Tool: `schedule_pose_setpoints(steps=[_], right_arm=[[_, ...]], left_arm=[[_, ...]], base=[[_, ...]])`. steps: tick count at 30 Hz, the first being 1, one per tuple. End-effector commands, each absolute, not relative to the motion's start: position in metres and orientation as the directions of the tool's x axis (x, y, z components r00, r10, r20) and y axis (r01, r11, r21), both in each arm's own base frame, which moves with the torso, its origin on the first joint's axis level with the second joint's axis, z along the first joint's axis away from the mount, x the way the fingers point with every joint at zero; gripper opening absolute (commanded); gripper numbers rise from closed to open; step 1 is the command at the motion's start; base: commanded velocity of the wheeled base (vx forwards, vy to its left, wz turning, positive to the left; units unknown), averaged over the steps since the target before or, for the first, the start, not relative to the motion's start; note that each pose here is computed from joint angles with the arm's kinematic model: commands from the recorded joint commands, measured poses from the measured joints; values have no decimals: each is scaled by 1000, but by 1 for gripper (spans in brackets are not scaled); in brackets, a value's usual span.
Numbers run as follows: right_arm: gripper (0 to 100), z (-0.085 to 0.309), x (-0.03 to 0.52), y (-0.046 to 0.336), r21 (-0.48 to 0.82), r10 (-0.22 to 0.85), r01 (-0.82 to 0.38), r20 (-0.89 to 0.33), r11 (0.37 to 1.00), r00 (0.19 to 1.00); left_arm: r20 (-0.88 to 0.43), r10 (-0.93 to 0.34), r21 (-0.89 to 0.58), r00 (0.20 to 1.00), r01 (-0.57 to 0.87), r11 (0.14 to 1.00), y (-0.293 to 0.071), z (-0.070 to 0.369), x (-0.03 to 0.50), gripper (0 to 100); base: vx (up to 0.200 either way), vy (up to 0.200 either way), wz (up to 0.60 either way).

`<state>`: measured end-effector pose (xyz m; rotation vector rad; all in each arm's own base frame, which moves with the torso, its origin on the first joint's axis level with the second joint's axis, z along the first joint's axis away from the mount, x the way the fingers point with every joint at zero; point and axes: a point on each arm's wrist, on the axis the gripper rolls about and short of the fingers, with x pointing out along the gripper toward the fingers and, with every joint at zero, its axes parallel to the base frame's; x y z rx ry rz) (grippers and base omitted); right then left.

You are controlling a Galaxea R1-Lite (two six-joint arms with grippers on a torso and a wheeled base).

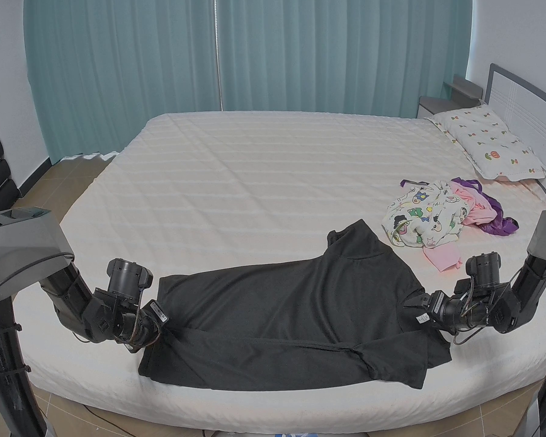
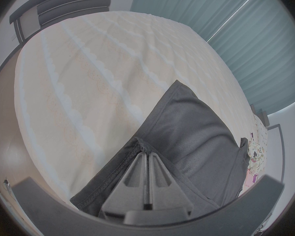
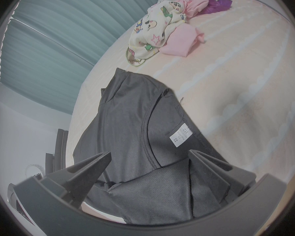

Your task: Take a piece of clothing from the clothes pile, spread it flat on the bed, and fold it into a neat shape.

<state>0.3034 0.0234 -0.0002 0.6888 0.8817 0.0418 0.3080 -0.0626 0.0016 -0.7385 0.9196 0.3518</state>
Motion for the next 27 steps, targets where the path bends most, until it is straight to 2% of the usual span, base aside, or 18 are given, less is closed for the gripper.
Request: schedule_pose_setpoints(steps=[1, 13, 18, 27], right_arm=[[100, -9, 304, 28, 561, 312, 245, -713, 791, 628], [100, -6, 296, 21, 537, 296, 232, -719, 811, 629], [100, -8, 293, 11, 474, 282, 156, -723, 866, 631], [100, -19, 298, 10, 447, 328, 33, -703, 894, 631]], left_arm=[[-819, -29, -424, 573, -569, 705, -62, 1, 308, 0], [-821, -30, -420, 570, -569, 707, -63, 1, 306, 0], [-821, -30, -420, 570, -569, 707, -63, 1, 306, 0], [-821, -31, -421, 569, -569, 707, -63, 1, 306, 0]], base=[[0, 0, 0], [0, 0, 0], [0, 0, 0], [0, 0, 0]])
